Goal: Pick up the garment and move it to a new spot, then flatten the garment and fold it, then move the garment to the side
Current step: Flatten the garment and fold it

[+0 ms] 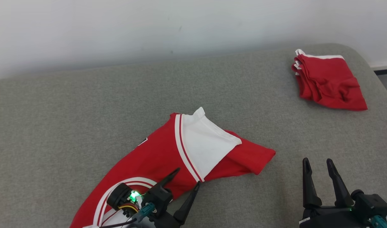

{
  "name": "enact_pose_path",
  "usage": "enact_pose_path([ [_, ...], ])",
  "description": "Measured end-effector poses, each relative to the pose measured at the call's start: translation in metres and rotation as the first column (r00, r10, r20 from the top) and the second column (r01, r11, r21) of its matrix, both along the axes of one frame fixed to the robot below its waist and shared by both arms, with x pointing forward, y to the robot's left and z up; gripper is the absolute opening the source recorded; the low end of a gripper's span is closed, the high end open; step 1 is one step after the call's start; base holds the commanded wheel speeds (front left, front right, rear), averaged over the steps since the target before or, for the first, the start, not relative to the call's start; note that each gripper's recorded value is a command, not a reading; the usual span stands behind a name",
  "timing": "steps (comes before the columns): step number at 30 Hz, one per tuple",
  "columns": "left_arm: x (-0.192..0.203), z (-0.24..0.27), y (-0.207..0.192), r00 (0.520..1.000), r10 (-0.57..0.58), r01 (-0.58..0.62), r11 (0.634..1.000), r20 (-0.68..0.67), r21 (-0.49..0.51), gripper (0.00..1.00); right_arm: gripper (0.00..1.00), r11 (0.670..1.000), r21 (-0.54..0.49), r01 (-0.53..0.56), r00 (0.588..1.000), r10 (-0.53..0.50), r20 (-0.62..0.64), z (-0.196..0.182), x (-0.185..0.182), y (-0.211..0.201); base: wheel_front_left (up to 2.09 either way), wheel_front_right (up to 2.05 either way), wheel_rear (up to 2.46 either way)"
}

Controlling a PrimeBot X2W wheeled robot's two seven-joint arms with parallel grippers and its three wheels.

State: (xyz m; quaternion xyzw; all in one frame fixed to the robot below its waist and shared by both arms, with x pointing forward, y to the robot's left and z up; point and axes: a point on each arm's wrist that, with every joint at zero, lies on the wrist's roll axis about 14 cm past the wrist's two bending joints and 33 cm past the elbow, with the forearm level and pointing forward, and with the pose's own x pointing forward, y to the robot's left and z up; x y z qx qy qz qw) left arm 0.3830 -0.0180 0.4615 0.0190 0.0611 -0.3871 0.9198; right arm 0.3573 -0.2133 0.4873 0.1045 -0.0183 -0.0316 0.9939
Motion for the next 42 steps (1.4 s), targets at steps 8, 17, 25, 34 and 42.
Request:
enact_pose_path([
  [8,0.005,-0.036,-0.016,0.996,-0.077,0.082,0.992,-0.053,0.099,1.0,1.0,0.999,0.005,0.036,0.999,-0.035,-0.03,-0.009,-0.001,-0.011,0.0,0.0,0.0],
  [17,0.011,-0.066,-0.02,0.99,-0.106,0.123,0.974,-0.097,0.19,0.0,1.0,0.998,-0.003,0.066,0.997,-0.067,-0.031,-0.009,-0.002,-0.021,0.0,0.0,0.0],
  [25,0.021,-0.052,-0.022,0.995,-0.081,0.091,0.981,-0.066,0.17,0.0,1.0,0.998,-0.002,0.055,0.998,-0.055,-0.016,-0.005,0.001,-0.018,0.0,0.0,0.0],
  [34,0.048,0.052,-0.017,0.99,-0.015,0.026,0.997,0.141,-0.076,0.0,1.0,1.0,0.012,-0.003,1.0,0.003,-0.019,-0.008,0.01,0.001,0.0,0.0,0.0],
  [42,0.1,0.128,0.074,0.947,0.154,-0.14,0.988,0.281,-0.068,0.0,1.0,0.996,0.021,-0.083,0.997,0.083,0.007,-0.001,0.026,0.027,0.0,0.0,0.0],
])
